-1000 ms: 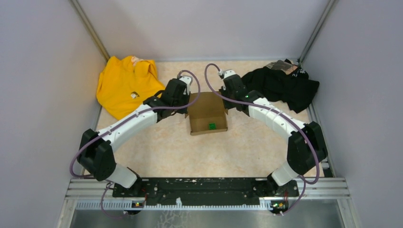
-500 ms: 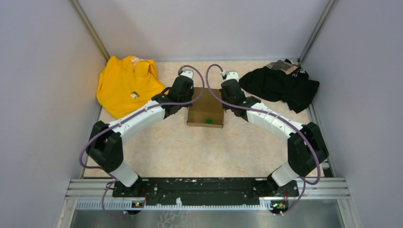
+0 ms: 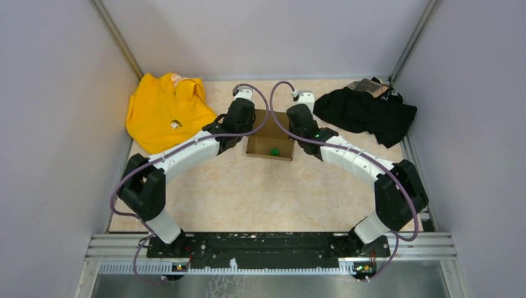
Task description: Fold the paper box
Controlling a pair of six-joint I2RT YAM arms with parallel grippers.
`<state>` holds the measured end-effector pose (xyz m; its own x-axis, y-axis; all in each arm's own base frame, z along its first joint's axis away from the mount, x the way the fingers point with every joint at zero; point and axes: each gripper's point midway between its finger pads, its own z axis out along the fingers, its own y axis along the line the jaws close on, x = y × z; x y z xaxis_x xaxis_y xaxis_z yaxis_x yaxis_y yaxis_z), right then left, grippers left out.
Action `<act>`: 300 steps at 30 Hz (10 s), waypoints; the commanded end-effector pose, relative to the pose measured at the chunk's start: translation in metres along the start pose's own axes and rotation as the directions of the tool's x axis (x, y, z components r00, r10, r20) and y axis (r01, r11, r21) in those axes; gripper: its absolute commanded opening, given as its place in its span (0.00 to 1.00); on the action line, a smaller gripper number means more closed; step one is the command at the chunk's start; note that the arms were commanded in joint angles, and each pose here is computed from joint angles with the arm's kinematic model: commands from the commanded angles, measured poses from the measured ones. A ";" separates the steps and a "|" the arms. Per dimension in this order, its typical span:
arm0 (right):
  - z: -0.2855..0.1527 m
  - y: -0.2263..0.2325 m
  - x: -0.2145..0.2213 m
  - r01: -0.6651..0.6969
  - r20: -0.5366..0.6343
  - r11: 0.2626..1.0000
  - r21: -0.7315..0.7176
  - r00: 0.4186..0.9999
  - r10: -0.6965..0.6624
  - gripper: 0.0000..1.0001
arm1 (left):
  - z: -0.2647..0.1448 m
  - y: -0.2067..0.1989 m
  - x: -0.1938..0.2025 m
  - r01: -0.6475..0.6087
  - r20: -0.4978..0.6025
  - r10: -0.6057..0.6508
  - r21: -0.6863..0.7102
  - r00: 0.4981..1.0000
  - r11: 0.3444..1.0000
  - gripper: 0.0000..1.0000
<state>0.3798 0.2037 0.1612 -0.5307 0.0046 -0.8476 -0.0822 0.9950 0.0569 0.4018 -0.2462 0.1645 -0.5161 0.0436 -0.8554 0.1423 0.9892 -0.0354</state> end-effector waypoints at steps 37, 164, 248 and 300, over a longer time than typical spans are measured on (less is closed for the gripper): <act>0.003 0.023 0.021 -0.159 0.107 0.986 0.045 0.982 0.153 0.00 | -0.015 0.003 0.046 0.098 0.027 -0.099 0.051 0.995 0.994 0.00; -0.020 0.039 0.044 -0.003 -0.230 0.918 -0.396 0.968 -0.096 0.48 | -0.038 -0.017 0.077 0.149 -0.136 -0.137 0.080 0.981 0.986 0.45; -0.028 0.040 0.048 -0.407 -0.298 0.559 -0.722 0.913 0.280 0.99 | -0.055 -0.017 0.077 0.333 -0.144 -0.316 0.635 0.938 0.697 0.99; -0.068 -0.020 0.051 -0.090 -0.166 0.840 -0.535 0.986 0.000 0.90 | -0.129 0.010 0.057 0.228 -0.111 -0.201 0.544 0.973 0.807 0.99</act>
<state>0.2855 0.1990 0.1248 -0.7685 0.1005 -0.6318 -0.4017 0.6928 0.5989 0.2657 -0.2289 0.1754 -0.6337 -0.2042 -0.7461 0.4667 0.6683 -0.5793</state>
